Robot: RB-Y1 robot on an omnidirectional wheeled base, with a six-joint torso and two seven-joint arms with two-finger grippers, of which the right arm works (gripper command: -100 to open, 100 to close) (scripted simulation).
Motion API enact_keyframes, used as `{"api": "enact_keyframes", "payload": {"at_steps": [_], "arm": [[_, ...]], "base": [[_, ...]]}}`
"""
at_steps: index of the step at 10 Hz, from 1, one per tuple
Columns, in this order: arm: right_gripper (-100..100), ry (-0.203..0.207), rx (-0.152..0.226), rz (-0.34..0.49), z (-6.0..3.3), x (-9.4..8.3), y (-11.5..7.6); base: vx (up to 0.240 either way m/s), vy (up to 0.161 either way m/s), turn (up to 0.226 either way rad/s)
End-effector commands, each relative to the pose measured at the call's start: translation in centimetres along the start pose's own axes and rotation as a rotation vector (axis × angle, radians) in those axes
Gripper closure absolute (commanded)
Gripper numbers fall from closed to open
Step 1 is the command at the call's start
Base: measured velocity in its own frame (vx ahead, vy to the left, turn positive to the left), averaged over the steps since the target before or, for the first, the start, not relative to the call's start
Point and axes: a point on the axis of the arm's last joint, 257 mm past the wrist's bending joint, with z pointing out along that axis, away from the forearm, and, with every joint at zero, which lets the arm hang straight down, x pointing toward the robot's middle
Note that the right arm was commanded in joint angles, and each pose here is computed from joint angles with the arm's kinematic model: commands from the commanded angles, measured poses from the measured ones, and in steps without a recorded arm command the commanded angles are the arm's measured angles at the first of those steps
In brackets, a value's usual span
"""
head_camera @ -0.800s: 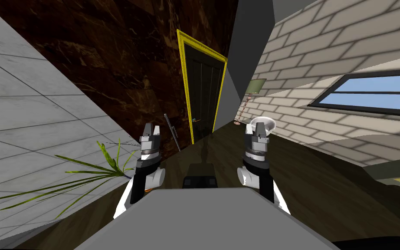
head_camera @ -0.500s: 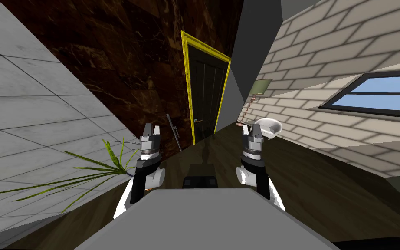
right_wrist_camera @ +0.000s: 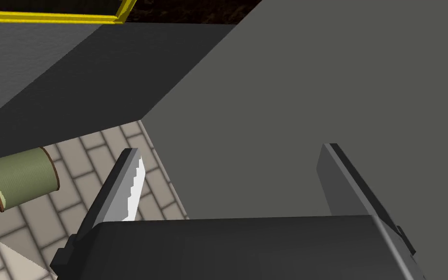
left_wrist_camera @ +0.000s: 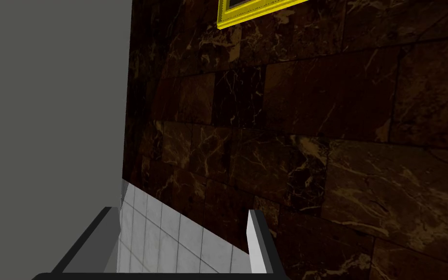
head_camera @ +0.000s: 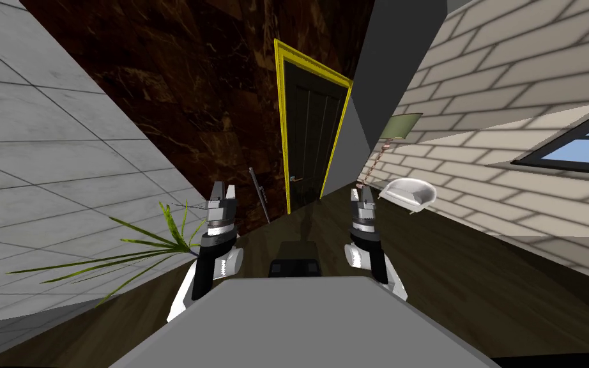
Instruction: Pull the door open
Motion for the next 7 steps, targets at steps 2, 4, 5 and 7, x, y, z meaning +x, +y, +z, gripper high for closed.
{"api": "enact_keyframes", "payload": {"at_steps": [2,4,5,7], "arm": [[-100,0.009,0.045,0.019,-0.61,0.5,-2.8],[-100,0.015,0.077,0.033,-1.11,0.9,-4.9],[-100,0.015,0.081,0.033,-1.19,0.9,-5.0],[-100,0.02,0.118,0.047,-1.84,1.3,-7.2]], "base": [[0.088,-0.039,0.154],[0.08,-0.035,0.159],[0.054,-0.026,0.06],[0.057,-0.024,0.129]]}}
